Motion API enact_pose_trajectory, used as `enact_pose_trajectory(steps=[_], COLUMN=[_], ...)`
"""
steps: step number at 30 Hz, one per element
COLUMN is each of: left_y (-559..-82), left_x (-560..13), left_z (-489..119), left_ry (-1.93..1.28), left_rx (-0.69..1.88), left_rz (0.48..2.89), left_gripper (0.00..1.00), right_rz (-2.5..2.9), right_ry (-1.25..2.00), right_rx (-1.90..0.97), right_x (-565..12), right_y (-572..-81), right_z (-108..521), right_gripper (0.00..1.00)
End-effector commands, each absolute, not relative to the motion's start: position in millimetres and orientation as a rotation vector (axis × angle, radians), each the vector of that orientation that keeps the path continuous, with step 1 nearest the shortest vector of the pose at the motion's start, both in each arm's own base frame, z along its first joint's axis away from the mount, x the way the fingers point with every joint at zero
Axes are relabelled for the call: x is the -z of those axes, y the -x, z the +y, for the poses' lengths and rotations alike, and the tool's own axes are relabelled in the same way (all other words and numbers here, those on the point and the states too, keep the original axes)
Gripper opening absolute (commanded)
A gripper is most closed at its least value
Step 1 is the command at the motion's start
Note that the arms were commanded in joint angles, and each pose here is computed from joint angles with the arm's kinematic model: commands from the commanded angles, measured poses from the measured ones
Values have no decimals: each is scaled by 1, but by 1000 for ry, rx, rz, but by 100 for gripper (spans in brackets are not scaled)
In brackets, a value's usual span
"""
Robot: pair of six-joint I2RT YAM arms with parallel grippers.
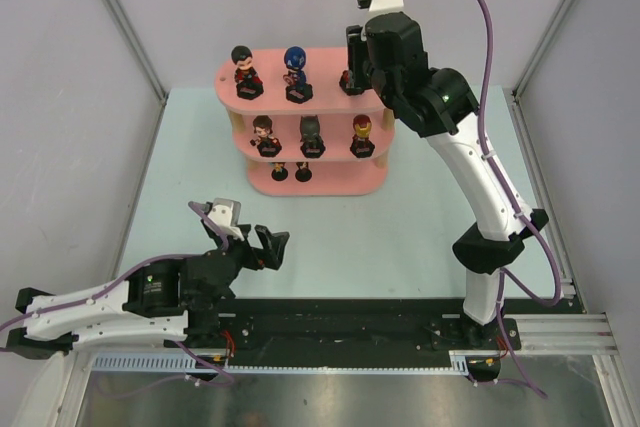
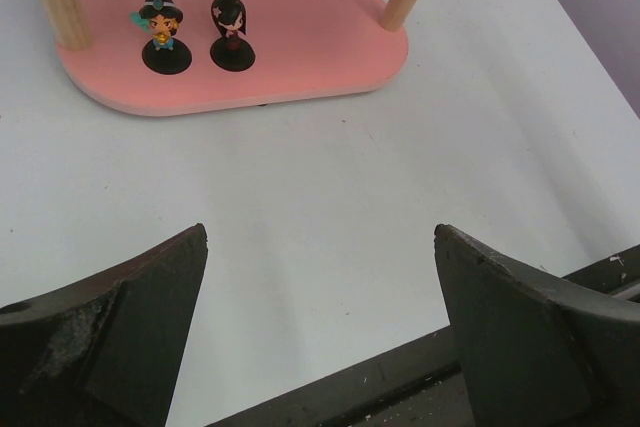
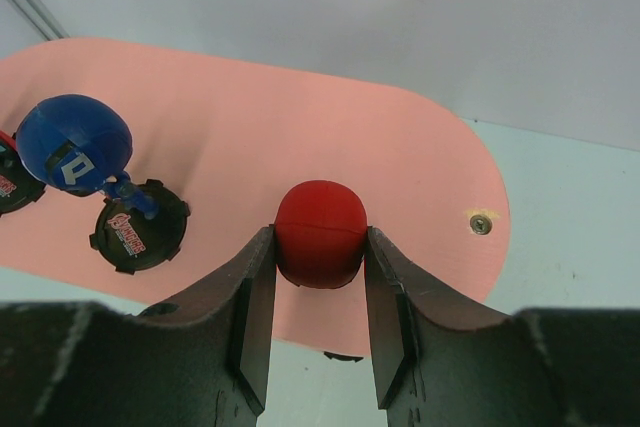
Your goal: Place and organize the plastic toys onto the shelf
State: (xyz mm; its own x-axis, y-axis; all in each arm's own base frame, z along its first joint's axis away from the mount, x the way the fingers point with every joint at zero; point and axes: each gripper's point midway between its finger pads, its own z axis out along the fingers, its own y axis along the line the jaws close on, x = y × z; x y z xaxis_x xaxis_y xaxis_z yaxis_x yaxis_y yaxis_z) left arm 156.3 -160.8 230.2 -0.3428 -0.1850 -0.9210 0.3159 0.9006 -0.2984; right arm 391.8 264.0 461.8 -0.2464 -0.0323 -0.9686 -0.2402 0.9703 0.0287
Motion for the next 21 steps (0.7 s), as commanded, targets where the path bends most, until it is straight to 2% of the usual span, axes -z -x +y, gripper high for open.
enact_pose_trajectory(steps=[1, 13, 21], left_y=[-156, -156, -157], left_x=[-241, -240, -239], left_z=[-166, -166, -162], left_ry=[-60, -57, -47], left_rx=[566, 568, 561], left_rz=[1841, 1843, 1840], left_gripper=[100, 100, 100], right_rz=[1803, 1821, 1814], right_ry=[187, 199, 209], right_rx=[-213, -186, -193], right_x=[-468, -459, -458], right_y=[-389, -394, -400], right_z=[262, 263, 267], right_gripper=[0, 0, 10])
